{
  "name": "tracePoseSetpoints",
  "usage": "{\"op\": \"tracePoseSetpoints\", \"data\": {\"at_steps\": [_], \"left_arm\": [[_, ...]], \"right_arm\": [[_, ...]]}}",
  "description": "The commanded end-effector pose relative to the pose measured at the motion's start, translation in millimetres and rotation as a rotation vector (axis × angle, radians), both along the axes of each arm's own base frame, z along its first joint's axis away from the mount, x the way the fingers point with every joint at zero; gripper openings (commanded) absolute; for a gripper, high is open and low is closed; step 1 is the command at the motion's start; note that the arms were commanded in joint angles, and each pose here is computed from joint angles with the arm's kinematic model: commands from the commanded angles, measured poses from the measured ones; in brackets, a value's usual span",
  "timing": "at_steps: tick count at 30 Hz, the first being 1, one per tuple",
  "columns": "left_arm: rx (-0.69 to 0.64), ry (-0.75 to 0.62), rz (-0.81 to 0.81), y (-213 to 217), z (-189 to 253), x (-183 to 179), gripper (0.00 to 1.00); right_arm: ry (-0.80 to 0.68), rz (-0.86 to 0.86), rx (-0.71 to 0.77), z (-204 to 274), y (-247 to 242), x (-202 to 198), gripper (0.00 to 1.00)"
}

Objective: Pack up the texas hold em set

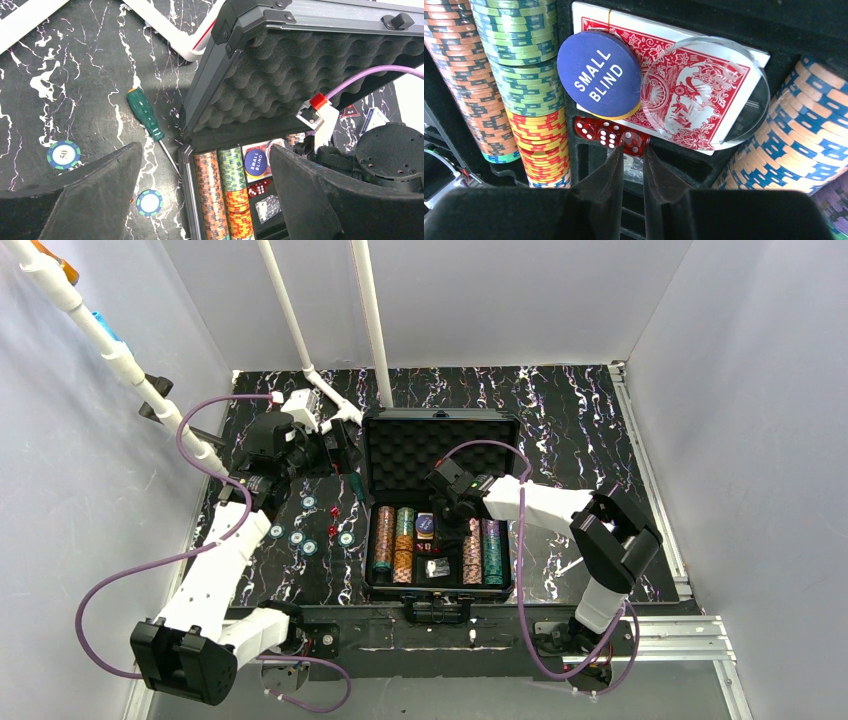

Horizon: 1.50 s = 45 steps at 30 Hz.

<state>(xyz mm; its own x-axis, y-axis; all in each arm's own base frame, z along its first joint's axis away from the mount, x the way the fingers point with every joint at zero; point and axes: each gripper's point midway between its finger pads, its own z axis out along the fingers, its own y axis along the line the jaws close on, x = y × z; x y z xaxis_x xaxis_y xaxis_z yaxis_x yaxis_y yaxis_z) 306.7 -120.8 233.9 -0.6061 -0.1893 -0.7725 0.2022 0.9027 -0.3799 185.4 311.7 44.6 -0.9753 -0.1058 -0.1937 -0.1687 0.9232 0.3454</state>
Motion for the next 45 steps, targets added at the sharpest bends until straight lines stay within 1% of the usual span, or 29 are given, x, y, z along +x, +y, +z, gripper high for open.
{"op": "tracePoseSetpoints", "data": {"at_steps": [1,6,14,21,23,25,27,30,35,40,45], "left_arm": [[0.007,-0.001,-0.013,-2.0,-1.0,-0.3,0.99],[0.009,0.002,-0.012,-1.6,-2.0,0.2,0.99],[0.010,0.010,-0.014,-2.7,-4.4,1.0,0.99],[0.011,0.013,-0.012,-2.6,-5.5,1.0,1.00],[0.013,0.011,-0.013,-2.5,-5.4,1.0,0.99],[0.014,0.012,-0.012,-2.3,-5.6,0.9,1.00],[0.009,0.010,-0.016,-3.2,-4.2,0.8,0.99],[0.002,0.010,-0.020,-4.4,-3.5,0.1,0.99],[0.014,0.007,-0.012,-2.5,-4.4,0.0,1.00],[0.014,0.007,-0.014,-2.7,-4.1,0.1,1.00],[0.015,0.009,-0.016,-3.2,-4.9,0.1,0.99]], "right_arm": [[-0.057,0.000,-0.022,-7.4,0.5,16.1,0.10],[-0.122,-0.010,-0.084,-7.8,-9.7,28.6,0.02],[-0.186,0.000,-0.075,-2.0,-7.8,39.3,0.01],[-0.163,-0.001,-0.060,-3.6,-1.9,39.5,0.02],[-0.142,-0.010,-0.052,-0.7,-4.0,33.9,0.06],[-0.141,0.000,-0.005,4.8,-3.9,26.4,0.17],[-0.148,0.023,0.036,4.6,-1.9,22.2,0.21],[-0.181,0.062,0.055,-0.7,-0.6,23.7,0.23],[-0.196,0.067,0.062,-12.2,-1.9,22.7,0.28],[-0.212,0.053,0.038,-22.4,-8.5,24.8,0.30],[-0.230,0.049,0.077,-25.0,-8.9,23.4,0.33]]}}
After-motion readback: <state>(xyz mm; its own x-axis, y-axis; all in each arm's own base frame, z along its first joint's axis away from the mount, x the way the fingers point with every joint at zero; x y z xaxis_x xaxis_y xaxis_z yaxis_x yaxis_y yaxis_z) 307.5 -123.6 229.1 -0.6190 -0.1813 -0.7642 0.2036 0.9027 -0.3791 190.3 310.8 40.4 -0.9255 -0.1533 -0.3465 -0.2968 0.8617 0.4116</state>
